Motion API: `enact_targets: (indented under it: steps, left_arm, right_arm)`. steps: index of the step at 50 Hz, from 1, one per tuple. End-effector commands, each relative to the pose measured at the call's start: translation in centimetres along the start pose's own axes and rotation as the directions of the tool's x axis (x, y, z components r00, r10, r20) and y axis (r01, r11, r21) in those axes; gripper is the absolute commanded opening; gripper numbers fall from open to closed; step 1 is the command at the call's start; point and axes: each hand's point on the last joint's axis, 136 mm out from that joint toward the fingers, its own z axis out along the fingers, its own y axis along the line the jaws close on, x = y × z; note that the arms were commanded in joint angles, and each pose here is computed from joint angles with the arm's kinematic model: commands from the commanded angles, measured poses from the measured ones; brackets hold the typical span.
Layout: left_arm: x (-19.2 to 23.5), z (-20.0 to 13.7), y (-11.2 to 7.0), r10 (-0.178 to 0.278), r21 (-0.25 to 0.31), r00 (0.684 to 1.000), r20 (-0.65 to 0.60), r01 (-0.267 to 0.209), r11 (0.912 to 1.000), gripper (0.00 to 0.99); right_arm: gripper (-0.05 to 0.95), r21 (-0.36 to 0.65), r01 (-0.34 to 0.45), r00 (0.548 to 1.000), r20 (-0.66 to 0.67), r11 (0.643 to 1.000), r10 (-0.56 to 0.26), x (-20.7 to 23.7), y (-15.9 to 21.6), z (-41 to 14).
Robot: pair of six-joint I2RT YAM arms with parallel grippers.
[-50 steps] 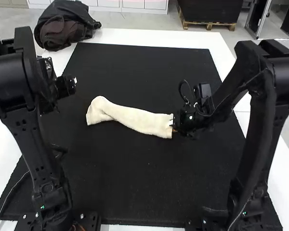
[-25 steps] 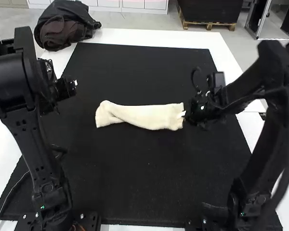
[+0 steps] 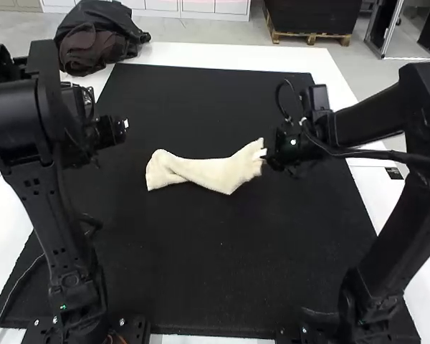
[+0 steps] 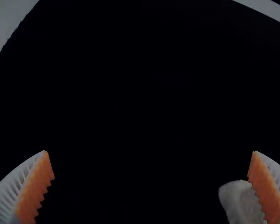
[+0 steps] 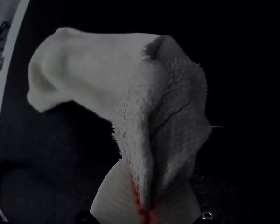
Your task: Fold the towel.
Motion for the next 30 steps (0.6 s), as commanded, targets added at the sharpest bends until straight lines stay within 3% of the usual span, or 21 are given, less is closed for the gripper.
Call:
enact_targets:
  steps: [1, 17, 30]
  left_arm:
    - [-3.2, -0.3, -0.4, 0.047, -0.015, 0.996, 0.076, -0.046, 0.9988, 0.97]
    - [-1.5, -0.7, 0.5, 0.035, -0.039, 0.998, 0.049, -0.033, 0.9987, 0.97]
    - [-0.8, -2.0, 3.5, 0.017, -0.1, 0.998, 0.065, -0.011, 0.9949, 0.97]
  right_arm:
    - [-0.03, -0.073, 0.008, 1.0, 0.003, 0.997, -0.008, -0.8, 3.9, 0.5]
    - [-0.03, -0.152, 0.084, 0.994, -0.057, 0.985, -0.094, 0.2, 9.2, 4.1]
    - [-0.03, -0.19, 0.149, 0.979, -0.112, 0.97, -0.172, 2.4, 12.4, 8.1]
